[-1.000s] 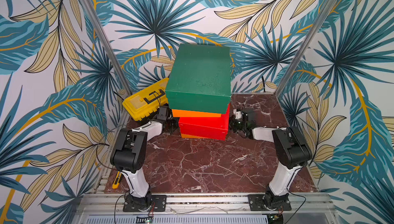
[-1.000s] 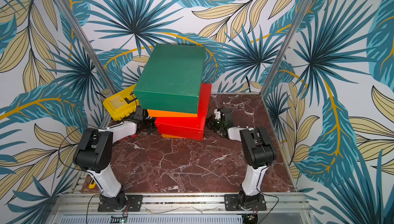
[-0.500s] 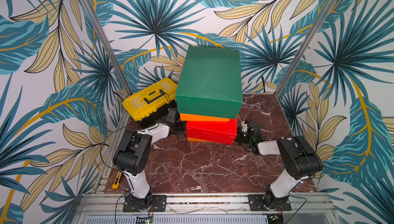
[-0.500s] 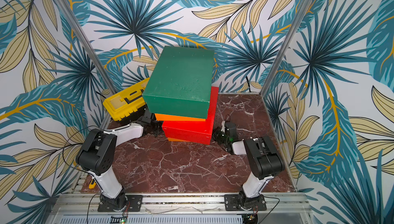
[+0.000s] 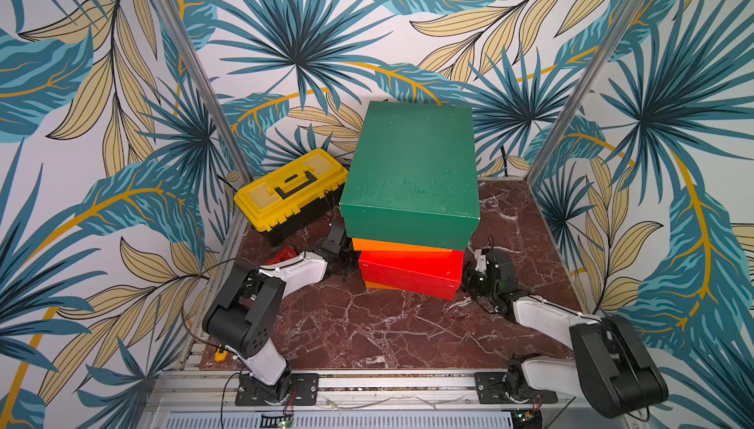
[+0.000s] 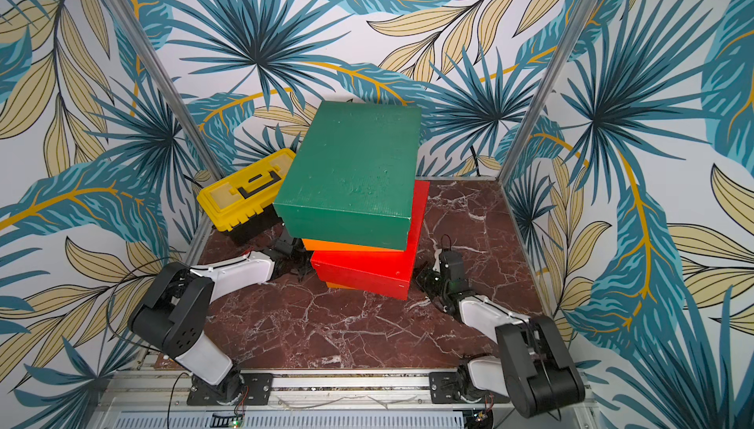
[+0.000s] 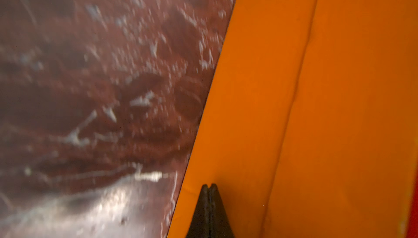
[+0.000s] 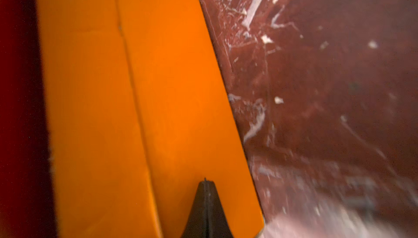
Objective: Stack the shoeboxes
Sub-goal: Move the shoebox to the center of the board, then adjust the shoebox.
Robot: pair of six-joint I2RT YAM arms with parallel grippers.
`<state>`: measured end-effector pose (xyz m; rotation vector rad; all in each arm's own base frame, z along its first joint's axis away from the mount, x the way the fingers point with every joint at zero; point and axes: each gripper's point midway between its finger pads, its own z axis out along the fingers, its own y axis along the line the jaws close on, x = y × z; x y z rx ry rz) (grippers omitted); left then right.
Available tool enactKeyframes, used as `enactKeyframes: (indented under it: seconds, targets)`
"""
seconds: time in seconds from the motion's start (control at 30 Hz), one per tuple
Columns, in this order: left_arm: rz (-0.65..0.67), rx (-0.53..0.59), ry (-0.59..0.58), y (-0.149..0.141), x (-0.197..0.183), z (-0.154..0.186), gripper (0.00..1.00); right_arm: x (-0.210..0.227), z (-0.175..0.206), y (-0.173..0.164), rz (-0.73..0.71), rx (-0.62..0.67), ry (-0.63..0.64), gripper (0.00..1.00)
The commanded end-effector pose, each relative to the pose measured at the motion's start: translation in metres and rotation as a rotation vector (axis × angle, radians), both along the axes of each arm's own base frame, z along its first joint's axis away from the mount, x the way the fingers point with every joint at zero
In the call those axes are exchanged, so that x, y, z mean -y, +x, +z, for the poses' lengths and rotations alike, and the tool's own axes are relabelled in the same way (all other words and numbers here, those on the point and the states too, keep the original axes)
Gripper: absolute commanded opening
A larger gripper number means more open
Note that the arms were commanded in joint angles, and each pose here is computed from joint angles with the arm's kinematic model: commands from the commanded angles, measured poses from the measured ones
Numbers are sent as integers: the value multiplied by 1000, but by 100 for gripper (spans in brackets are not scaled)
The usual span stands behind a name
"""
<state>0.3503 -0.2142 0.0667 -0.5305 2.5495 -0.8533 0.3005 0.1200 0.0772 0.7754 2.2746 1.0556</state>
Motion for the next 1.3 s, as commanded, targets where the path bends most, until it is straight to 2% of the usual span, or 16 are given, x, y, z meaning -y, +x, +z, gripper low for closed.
enactKeyframes:
  seconds: [0.0,0.13,0.37,0.57,0.67,0.77,0.93,1.07,1.27]
  targets:
    - [-34,50,-34,-6,7,14,0,18,-8,-28,-6,-79,-100,0]
    - [-36,61,-35,-6,6,18,0,41,-11,-37,-74,-123,-137,0]
    - [-31,89,-64,3,1,33,0,38,-24,-35,-50,-206,-90,0]
    - [23,140,-112,6,-27,60,0,45,16,-39,-6,-156,-187,0]
    - [40,167,-91,6,-36,79,0,51,39,-45,-5,-122,-238,0]
    - [33,209,-96,7,-36,103,1,48,59,-45,7,-65,-227,0]
    - [17,278,-133,16,-29,140,3,28,88,-24,45,-1,-105,0]
    - [9,310,-147,26,-24,159,3,24,110,-1,57,43,-95,0]
    - [-5,323,-160,39,-13,170,3,17,133,36,82,80,-86,0]
